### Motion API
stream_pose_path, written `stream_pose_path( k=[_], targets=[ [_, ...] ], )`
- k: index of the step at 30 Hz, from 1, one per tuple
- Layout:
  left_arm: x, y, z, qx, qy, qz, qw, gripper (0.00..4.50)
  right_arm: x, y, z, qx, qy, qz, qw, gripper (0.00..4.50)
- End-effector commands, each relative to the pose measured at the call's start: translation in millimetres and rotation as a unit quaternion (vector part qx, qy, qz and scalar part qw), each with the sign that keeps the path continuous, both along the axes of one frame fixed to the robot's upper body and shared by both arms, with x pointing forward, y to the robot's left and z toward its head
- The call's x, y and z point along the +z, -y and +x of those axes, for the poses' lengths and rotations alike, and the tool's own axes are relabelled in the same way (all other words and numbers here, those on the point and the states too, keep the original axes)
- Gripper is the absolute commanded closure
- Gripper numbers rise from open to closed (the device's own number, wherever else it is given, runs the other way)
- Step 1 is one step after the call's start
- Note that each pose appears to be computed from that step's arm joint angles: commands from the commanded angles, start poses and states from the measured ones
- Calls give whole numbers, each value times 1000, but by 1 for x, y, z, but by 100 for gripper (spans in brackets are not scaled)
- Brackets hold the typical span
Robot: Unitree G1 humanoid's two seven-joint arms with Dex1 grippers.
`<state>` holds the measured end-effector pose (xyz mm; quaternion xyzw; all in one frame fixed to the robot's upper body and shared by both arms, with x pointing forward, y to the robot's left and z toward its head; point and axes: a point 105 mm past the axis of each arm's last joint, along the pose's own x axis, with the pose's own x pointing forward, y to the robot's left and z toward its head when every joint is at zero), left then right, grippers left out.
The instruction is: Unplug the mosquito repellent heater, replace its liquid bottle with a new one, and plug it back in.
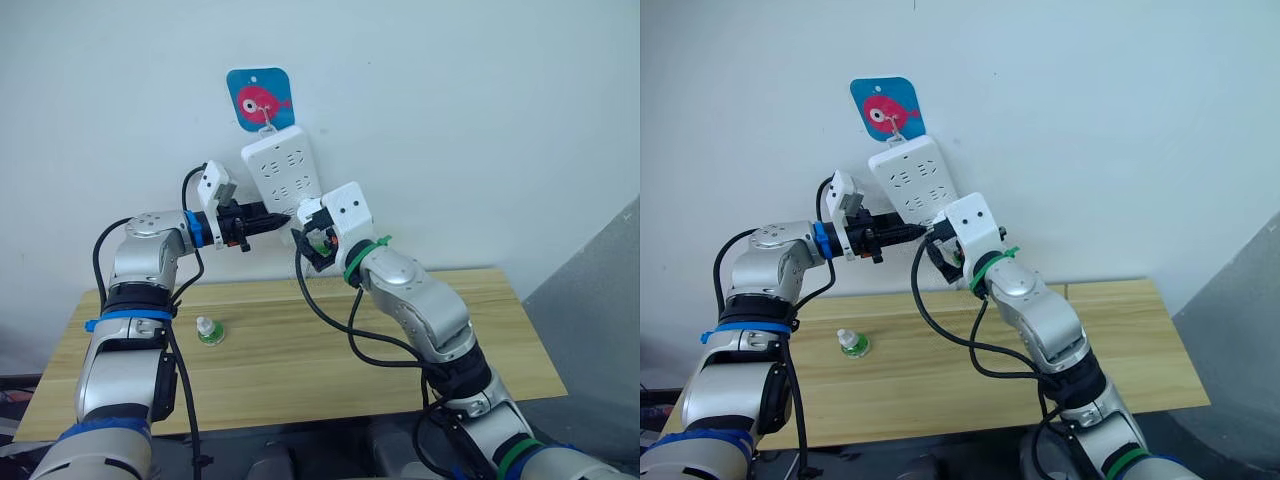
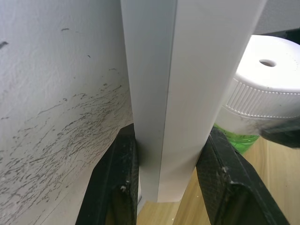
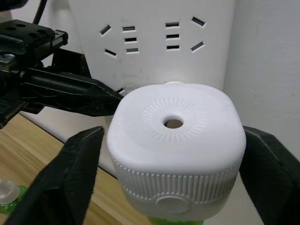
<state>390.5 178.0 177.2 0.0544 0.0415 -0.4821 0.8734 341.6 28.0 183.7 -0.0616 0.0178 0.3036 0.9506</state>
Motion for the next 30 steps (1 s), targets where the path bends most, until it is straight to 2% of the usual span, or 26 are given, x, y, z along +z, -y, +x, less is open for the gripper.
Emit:
stream_pose_path(
  k=[1,6,15,23,25,28,30],
  targets=[
    [22,1,2,7,48,-8,999,319,21,2,-1,-4,35,25,999,149],
    [19,-3,7,33,56,-2,998,319,22,8,-5,-2,32,27,999,148],
    [14,-12,16,67,63,15,996,319,23,31,-43,59,29,-7,998,148],
    [21,-27,0,51,66,-18,996,319,34,58,-39,34,12,33,999,148],
    [17,-35,-6,60,77,-3,995,249,36,64,-36,27,11,41,999,148],
    [11,-40,-21,57,94,24,994,166,41,72,-34,18,11,54,998,148],
    [16,-49,-25,92,134,44,986,110,43,77,-33,12,12,64,998,148]
  ],
)
